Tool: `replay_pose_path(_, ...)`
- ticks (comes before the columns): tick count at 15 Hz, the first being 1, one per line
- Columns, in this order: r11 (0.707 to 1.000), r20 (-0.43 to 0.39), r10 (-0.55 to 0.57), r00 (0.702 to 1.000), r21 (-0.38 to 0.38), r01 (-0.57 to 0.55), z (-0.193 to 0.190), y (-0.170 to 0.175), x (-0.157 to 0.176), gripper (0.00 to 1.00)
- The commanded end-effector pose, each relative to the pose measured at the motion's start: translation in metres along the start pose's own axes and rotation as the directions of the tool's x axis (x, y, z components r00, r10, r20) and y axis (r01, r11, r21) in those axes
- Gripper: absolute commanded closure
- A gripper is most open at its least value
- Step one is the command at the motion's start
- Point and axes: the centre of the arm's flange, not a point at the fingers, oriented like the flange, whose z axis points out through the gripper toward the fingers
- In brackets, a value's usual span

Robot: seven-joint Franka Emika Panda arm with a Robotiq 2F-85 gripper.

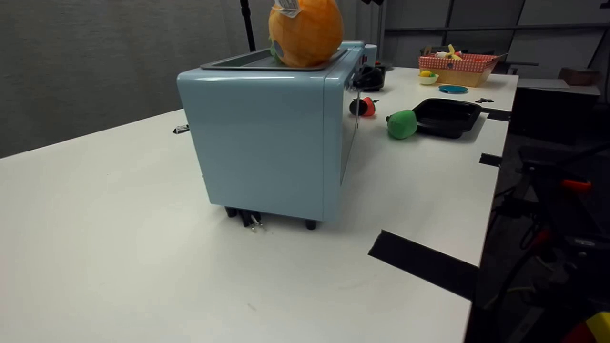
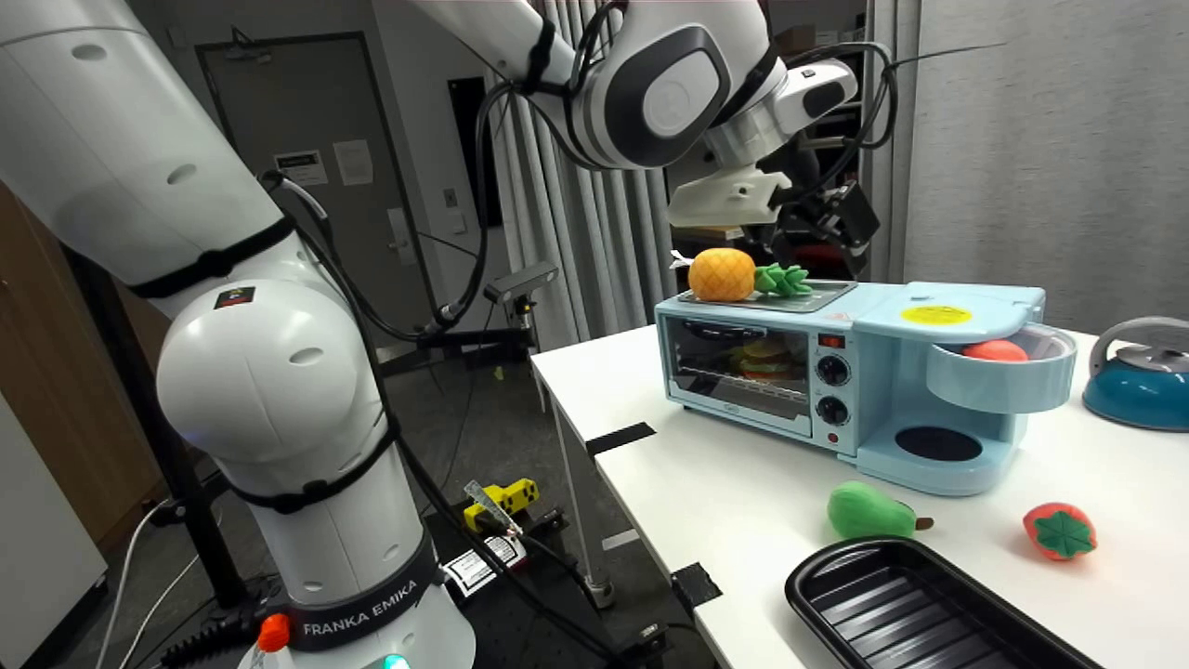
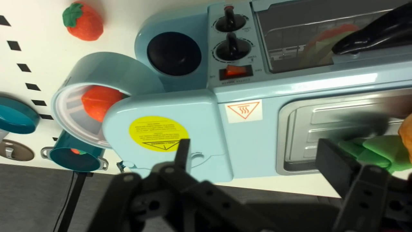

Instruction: Flick the switch on the machine

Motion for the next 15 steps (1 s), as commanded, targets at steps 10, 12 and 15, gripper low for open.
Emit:
replay_pose_path(10, 1.000, 0.000, 0.002, 1.000, 0.000, -0.002, -0.0002, 0.0008, -0.0006, 0.00)
replay_pose_path(12, 1.000, 0.000, 0.002, 1.000, 0.001, -0.002, -0.0001, 0.0007, -0.0007, 0.00)
replay_pose_path(15, 1.000, 0.001, 0.002, 1.000, 0.001, -0.002, 0.0000, 0.0008, -0.0008, 0.00)
